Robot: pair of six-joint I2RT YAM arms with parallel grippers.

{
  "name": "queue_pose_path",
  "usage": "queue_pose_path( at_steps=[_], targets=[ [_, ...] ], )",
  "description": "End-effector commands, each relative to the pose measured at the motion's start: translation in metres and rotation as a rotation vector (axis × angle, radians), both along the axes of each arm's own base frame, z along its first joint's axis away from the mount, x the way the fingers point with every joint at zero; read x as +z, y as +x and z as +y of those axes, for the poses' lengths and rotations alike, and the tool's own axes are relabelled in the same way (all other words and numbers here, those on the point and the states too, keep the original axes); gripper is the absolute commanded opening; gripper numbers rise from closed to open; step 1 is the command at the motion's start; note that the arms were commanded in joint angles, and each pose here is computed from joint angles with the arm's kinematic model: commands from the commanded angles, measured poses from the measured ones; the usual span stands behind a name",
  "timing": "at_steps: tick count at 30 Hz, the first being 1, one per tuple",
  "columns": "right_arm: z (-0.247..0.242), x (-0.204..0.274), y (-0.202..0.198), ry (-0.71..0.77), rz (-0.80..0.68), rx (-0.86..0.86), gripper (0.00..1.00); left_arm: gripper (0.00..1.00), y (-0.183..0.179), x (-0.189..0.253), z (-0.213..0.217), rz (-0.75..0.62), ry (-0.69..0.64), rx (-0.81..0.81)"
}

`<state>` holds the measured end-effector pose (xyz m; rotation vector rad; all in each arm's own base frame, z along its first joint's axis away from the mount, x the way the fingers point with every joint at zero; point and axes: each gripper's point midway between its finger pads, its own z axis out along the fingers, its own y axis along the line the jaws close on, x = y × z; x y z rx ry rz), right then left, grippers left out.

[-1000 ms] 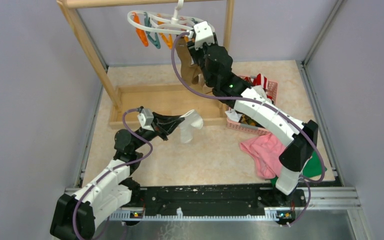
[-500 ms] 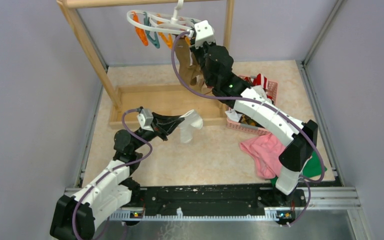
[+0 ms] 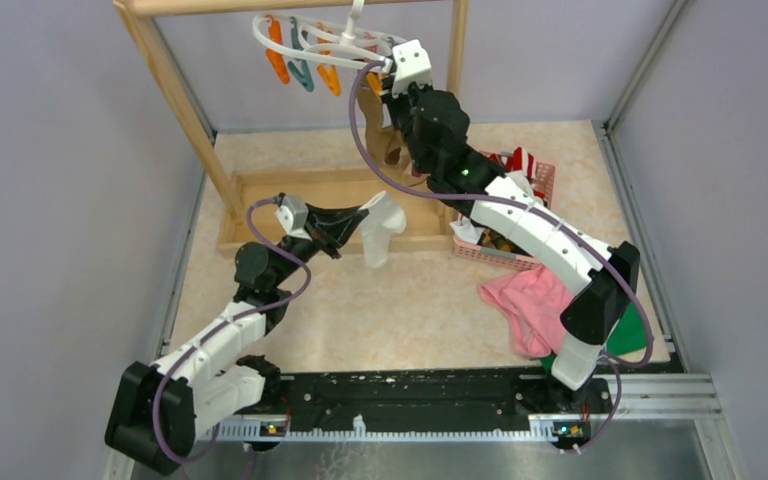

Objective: Clip the socks to the hanger
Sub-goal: Open the clamp at the hanger.

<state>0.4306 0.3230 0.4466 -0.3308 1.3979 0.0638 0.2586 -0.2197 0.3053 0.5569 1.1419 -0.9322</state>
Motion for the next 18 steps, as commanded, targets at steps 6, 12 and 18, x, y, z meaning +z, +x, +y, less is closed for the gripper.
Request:
queue_pose_path(
  at_steps=[6,12,18],
  targets=[
    [-0.014,0.043,-0.019,0.123,-0.043,0.062,0.0,0.0,0.052,0.064,-0.007,-0.126,-0.047,0.18],
    [-0.014,0.041,-0.017,0.133,-0.036,0.074,0.0,0.0,0.085,0.071,-0.014,-0.101,-0.025,0.286],
    [-0.014,0.041,-0.018,0.138,-0.034,0.082,0.0,0.0,0.103,0.078,-0.02,-0.094,-0.039,0.352]
  ],
)
